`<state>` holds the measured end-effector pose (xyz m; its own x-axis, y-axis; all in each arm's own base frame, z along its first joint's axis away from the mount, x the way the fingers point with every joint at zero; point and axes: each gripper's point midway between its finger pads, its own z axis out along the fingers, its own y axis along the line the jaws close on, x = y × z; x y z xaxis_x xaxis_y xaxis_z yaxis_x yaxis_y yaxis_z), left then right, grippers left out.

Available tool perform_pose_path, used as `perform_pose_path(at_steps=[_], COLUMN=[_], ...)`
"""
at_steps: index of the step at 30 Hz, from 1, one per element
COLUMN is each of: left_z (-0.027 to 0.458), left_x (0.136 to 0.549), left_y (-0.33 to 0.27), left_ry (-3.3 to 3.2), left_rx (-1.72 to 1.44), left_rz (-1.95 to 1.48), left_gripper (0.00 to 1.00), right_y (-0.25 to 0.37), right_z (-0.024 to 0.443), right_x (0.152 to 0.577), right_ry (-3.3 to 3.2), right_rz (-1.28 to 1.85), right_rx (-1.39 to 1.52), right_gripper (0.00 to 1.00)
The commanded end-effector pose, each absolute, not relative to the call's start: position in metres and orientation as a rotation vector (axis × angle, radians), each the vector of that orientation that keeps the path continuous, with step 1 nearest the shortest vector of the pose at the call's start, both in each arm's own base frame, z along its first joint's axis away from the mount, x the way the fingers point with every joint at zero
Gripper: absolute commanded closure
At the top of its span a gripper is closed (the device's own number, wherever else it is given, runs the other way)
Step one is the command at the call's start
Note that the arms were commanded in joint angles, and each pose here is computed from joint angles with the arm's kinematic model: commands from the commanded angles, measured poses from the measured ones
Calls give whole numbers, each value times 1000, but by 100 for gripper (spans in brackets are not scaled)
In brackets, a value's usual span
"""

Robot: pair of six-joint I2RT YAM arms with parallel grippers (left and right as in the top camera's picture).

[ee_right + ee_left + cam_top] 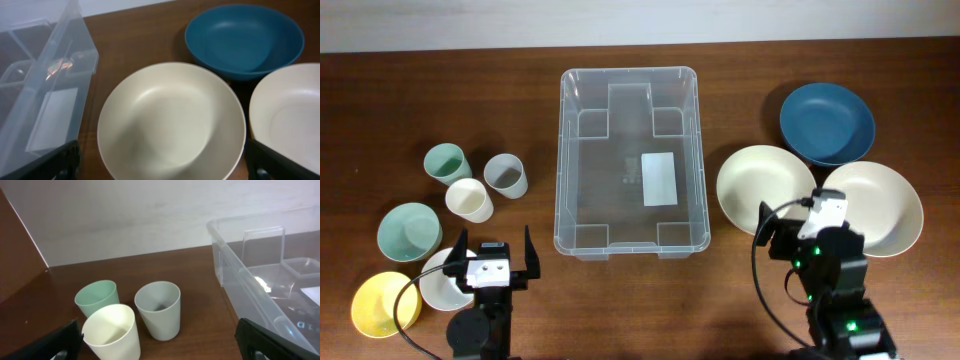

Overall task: Pack container
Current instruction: 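Move the right gripper over the dark blue bowl's rim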

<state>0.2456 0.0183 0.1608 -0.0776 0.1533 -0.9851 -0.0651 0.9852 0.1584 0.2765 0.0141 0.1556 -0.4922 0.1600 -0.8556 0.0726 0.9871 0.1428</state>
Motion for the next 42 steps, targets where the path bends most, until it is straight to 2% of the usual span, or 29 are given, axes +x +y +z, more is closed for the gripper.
perform_pose_path(at_steps=[1, 10, 16, 29, 34, 39, 42], left_z=[164, 214, 244, 217, 212, 211, 211], left_x=[245, 241, 249, 305, 323, 331, 331], left_y=[24, 12, 20, 25, 14, 5, 5], left_ry=[1623, 1559, 1675, 2211, 2341, 2346, 2345], left_rx=[58, 38, 7, 10, 49, 76, 65], left_rz=[221, 105, 132, 106, 10, -56, -57], left_gripper=[0, 0, 0, 0, 0, 0, 0], right_y=[18, 9, -36, -120, -141, -158, -175], right_z=[192, 245, 245, 225, 219, 224, 219], right_x=[289, 305, 316, 356, 376, 417, 431], right_ry=[2061, 2028, 2144, 2379, 2515, 2507, 2455], right_rz=[132, 114, 80, 72, 55, 25, 16], right_rx=[161, 199, 480, 717, 694, 546, 588], right_gripper=[1, 1, 1, 1, 1, 1, 1])
